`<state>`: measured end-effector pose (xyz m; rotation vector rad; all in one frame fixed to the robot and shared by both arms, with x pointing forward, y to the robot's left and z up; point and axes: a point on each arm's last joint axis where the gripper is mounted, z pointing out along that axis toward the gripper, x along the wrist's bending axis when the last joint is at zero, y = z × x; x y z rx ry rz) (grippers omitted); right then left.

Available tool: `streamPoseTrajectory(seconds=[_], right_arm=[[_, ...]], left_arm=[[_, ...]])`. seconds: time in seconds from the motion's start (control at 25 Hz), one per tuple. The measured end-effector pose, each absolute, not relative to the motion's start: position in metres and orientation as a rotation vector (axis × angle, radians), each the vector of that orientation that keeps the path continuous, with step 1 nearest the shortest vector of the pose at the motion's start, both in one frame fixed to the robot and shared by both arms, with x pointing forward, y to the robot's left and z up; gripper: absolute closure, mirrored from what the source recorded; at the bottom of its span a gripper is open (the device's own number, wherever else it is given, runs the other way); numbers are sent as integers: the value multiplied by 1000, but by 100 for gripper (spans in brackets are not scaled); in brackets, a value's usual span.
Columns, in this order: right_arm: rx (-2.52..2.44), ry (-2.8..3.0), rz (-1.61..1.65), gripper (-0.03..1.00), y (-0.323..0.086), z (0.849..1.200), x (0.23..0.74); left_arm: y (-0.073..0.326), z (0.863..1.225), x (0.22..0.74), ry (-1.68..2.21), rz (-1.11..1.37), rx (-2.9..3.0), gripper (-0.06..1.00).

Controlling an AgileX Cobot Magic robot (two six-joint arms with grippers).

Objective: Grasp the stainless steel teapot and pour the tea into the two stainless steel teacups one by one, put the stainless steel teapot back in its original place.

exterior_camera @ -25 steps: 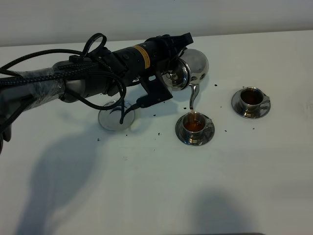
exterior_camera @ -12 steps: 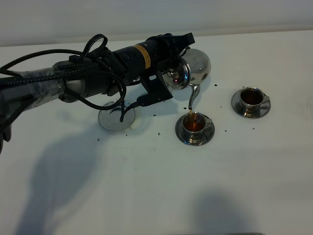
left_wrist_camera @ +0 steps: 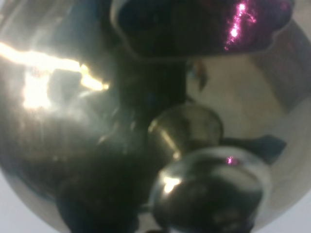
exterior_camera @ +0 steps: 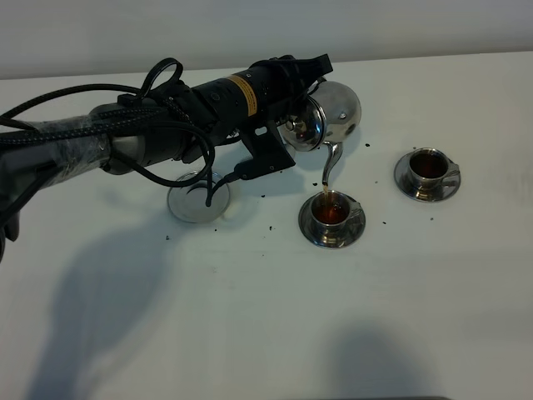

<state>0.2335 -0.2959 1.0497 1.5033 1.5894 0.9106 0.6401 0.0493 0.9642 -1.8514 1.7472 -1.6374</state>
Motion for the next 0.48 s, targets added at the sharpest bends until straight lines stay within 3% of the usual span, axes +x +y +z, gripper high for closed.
streamPoseTrajectory(seconds=[0.48], right_arm=[[1503, 1589, 911, 66, -296, 1050, 233]], left_arm=[[44, 947, 642, 1749, -1676, -1873, 72]])
